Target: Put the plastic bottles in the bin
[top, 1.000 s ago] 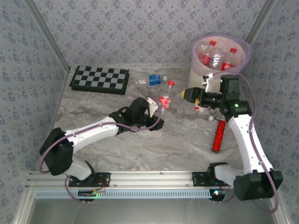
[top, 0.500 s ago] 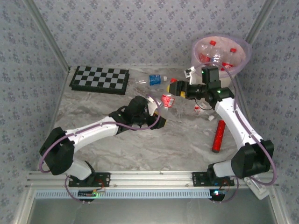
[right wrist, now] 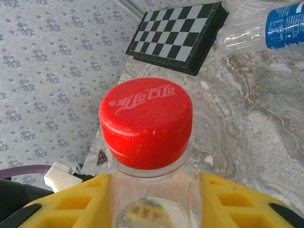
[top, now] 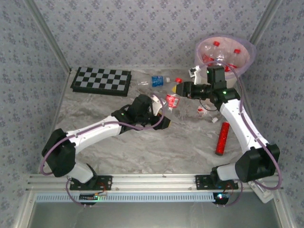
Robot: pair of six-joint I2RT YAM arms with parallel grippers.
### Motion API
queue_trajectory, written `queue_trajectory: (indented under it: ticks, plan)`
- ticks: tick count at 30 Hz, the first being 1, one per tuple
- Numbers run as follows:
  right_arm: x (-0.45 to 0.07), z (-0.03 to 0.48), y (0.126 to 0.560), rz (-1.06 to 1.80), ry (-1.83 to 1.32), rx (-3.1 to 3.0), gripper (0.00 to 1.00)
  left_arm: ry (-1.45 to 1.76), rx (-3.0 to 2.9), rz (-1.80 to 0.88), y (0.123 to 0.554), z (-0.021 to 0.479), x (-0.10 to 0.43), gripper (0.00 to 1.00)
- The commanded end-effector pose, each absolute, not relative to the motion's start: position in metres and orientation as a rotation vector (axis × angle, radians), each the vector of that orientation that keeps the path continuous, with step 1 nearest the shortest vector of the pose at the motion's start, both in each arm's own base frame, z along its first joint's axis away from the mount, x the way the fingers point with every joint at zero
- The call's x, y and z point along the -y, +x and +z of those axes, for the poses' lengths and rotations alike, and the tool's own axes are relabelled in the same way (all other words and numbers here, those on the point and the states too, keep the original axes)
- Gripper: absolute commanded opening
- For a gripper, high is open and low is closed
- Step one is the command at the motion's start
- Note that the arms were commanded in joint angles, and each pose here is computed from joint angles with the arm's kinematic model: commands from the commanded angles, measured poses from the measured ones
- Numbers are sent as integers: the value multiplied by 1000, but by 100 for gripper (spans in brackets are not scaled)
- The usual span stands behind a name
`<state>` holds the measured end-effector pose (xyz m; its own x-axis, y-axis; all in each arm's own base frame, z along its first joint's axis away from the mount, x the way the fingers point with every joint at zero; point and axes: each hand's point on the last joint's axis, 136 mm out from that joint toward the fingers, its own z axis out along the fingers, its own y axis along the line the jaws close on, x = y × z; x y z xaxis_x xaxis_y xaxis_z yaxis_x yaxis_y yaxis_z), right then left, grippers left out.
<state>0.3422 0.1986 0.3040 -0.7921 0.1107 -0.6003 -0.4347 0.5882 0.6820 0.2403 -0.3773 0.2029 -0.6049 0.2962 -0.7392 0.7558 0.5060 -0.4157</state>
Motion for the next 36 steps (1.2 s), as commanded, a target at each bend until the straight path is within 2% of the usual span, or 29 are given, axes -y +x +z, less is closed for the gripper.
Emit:
queue_trajectory:
  ticks: [1, 7, 9, 18, 23, 29, 36]
  plan:
    - [-194, 326, 339, 1147, -296, -2154, 24, 909, -2068, -1044, 234, 229, 388, 24]
    - [-174, 369, 352, 1046, -317, -2067, 18, 858, -2077, -1017, 235, 232, 379, 84]
    - [-157, 396, 359, 975, -309, -2015, 15, 832, -2076, -994, 237, 235, 374, 96]
    - [-45, 524, 388, 622, -69, -1734, 2, 768, -2095, -928, 245, 232, 361, 99]
    - [11, 553, 406, 346, 77, -1649, 0, 766, -2115, -920, 247, 227, 362, 99]
    - [36, 532, 456, 213, 127, -1702, 0, 769, -2136, -894, 248, 222, 360, 99]
    - [36, 467, 508, 184, 131, -1864, 0, 726, -2172, -851, 250, 217, 349, 98]
